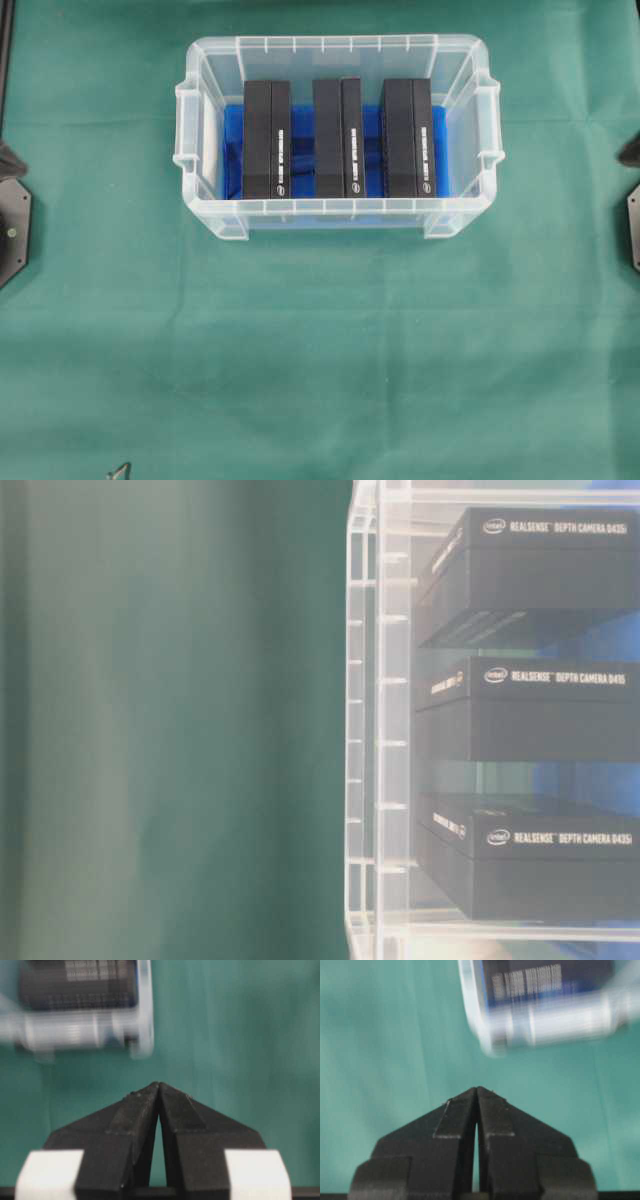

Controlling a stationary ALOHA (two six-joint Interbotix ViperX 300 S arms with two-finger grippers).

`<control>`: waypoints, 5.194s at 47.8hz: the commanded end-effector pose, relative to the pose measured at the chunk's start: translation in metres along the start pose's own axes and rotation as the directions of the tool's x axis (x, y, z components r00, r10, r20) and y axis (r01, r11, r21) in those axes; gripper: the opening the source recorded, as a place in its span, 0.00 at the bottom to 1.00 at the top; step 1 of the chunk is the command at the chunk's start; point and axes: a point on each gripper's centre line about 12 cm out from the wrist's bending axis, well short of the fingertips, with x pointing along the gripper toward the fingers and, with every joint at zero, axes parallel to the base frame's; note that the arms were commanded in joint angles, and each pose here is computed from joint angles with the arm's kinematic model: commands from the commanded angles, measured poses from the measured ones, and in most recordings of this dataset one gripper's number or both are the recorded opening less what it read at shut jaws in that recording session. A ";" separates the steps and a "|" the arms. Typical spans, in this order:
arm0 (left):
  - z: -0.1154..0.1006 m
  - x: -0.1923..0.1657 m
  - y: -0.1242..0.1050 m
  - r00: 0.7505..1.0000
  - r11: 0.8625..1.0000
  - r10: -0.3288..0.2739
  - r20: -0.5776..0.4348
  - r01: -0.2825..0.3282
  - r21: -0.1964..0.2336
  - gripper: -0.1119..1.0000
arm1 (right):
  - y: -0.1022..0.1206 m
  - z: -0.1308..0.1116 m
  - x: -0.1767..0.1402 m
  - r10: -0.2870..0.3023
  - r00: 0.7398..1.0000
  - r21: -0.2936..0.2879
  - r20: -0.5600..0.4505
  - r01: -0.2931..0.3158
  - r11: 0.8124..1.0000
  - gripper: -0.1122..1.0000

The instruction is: Take the box out of the case with the right arm.

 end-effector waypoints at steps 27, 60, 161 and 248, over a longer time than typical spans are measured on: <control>-0.010 0.000 -0.002 0.979 1.000 0.004 -0.204 -0.010 -0.028 0.10 | -0.005 -0.010 0.009 -0.112 0.955 0.214 -0.274 0.174 0.961 0.10; -0.006 0.002 -0.003 0.983 0.999 0.002 -0.183 -0.008 -0.031 0.10 | -0.009 -0.011 0.018 -0.175 0.921 0.850 -0.349 0.390 0.354 0.10; -0.006 0.002 -0.003 0.983 0.999 0.003 -0.183 -0.009 -0.034 0.10 | -0.090 0.008 0.036 -0.271 0.877 0.852 -0.397 0.462 0.246 0.94; -0.003 0.006 -0.003 0.979 0.999 0.007 -0.204 -0.013 -0.032 0.10 | -0.019 0.224 0.173 -0.202 0.947 0.883 -0.250 0.308 0.353 0.94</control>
